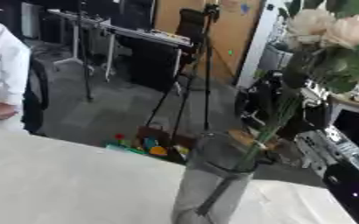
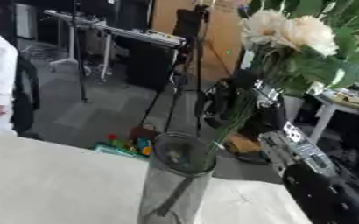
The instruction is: Arrange flowers into the vase.
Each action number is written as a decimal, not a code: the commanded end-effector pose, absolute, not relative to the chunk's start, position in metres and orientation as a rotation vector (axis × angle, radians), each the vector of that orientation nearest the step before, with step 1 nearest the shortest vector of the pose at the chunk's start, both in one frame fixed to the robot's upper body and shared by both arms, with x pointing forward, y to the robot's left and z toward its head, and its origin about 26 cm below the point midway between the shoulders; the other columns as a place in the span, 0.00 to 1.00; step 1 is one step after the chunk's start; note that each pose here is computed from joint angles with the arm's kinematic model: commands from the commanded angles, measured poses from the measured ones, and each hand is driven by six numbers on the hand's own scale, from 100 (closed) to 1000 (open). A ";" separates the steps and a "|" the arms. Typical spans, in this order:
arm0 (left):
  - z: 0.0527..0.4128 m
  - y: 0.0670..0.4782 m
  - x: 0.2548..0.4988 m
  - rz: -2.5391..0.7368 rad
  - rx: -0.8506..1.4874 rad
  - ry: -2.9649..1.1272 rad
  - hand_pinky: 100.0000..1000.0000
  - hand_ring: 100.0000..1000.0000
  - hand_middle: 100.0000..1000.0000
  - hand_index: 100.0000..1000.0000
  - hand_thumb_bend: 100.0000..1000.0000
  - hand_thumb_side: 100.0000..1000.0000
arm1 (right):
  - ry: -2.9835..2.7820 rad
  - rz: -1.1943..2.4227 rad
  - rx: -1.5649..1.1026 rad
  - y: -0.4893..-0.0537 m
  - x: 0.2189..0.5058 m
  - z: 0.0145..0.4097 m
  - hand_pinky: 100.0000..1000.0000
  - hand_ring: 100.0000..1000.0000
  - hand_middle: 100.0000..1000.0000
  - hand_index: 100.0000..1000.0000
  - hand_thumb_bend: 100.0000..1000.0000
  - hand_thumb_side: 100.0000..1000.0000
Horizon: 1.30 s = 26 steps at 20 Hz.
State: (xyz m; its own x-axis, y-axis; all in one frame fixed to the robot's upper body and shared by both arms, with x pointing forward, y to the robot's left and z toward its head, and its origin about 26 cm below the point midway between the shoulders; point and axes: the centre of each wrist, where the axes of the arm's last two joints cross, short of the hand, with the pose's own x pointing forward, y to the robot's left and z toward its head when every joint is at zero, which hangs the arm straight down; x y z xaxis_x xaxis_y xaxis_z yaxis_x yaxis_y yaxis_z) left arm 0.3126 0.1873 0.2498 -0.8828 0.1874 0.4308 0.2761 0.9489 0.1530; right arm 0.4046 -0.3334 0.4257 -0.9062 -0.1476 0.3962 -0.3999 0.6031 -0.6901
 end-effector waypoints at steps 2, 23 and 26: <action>0.258 0.188 0.310 -0.297 -0.335 -2.713 0.68 0.63 0.86 0.92 0.25 1.00 | -2.639 1.587 0.317 -0.341 0.391 0.443 0.00 0.56 0.31 0.48 0.08 0.84; 0.257 0.188 0.310 -0.286 -0.340 -2.705 0.68 0.63 0.86 0.92 0.25 1.00 | -2.681 1.648 0.254 -0.339 0.392 0.442 0.11 0.68 0.40 0.58 0.08 0.86; 0.257 0.188 0.310 -0.282 -0.341 -2.705 0.67 0.63 0.86 0.92 0.26 0.99 | -2.665 1.691 0.199 -0.339 0.393 0.441 0.17 0.71 0.44 0.63 0.10 0.88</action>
